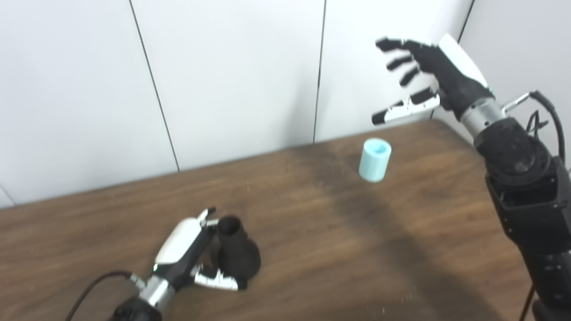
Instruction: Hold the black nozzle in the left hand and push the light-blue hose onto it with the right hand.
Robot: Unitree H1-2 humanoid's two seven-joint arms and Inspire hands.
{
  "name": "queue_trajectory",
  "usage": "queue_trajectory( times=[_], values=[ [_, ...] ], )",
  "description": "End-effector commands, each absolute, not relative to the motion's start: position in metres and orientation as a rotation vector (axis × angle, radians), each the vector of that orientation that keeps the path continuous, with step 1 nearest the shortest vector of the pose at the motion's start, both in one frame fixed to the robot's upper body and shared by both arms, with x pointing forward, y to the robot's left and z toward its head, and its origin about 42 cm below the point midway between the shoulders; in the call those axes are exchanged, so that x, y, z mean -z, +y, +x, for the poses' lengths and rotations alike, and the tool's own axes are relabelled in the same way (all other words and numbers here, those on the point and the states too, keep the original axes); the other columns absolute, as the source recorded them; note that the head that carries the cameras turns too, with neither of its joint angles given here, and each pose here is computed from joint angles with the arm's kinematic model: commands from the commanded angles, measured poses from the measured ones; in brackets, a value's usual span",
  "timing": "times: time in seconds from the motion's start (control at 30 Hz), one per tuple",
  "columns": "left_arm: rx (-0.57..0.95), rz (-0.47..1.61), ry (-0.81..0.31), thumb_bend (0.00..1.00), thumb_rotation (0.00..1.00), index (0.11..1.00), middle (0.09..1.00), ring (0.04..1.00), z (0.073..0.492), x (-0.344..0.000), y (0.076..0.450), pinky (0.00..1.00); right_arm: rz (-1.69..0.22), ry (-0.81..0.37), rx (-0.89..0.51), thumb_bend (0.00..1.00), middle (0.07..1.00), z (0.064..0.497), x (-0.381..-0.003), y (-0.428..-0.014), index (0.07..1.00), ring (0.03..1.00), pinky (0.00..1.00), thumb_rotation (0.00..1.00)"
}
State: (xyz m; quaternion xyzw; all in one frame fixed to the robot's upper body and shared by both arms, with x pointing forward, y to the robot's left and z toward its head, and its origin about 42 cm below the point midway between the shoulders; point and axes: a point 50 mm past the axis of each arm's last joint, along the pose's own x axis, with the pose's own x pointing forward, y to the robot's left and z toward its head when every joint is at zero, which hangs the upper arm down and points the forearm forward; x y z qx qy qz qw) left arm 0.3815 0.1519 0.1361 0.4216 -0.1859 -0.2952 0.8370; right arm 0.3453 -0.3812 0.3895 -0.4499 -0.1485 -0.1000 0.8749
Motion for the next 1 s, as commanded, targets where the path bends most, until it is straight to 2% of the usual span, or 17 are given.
queue_trajectory(
  times=[0.0, 0.23, 0.6, 0.77, 0.97],
  values=[
    [0.688, 1.031, -0.185, 0.52, 0.00, 0.507, 0.465, 0.614, 0.370, -0.093, 0.190, 1.00, -0.989, -0.334, 0.255, 0.83, 0.843, 0.351, -0.415, -0.388, 0.818, 0.732, 0.56, 0.12],
    [0.707, 1.034, -0.201, 0.52, 0.00, 0.504, 0.468, 0.616, 0.368, -0.094, 0.195, 1.00, -1.003, -0.178, 0.246, 0.84, 0.876, 0.393, -0.410, -0.400, 0.821, 0.807, 0.68, 0.14],
    [0.727, 1.026, -0.216, 0.52, 0.00, 0.504, 0.467, 0.620, 0.365, -0.094, 0.198, 1.00, -1.106, 0.048, 0.213, 0.90, 0.896, 0.455, -0.376, -0.386, 0.851, 0.835, 0.70, 0.18],
    [0.728, 1.017, -0.207, 0.52, 0.00, 0.502, 0.470, 0.621, 0.364, -0.093, 0.197, 1.00, -1.103, 0.153, 0.140, 0.93, 0.922, 0.471, -0.367, -0.385, 0.882, 0.931, 0.81, 0.19],
    [0.726, 1.008, -0.199, 0.52, 0.00, 0.502, 0.470, 0.622, 0.363, -0.094, 0.198, 1.00, -1.149, 0.260, 0.036, 0.97, 0.933, 0.478, -0.360, -0.386, 0.895, 0.911, 0.84, 0.21]
  ],
)
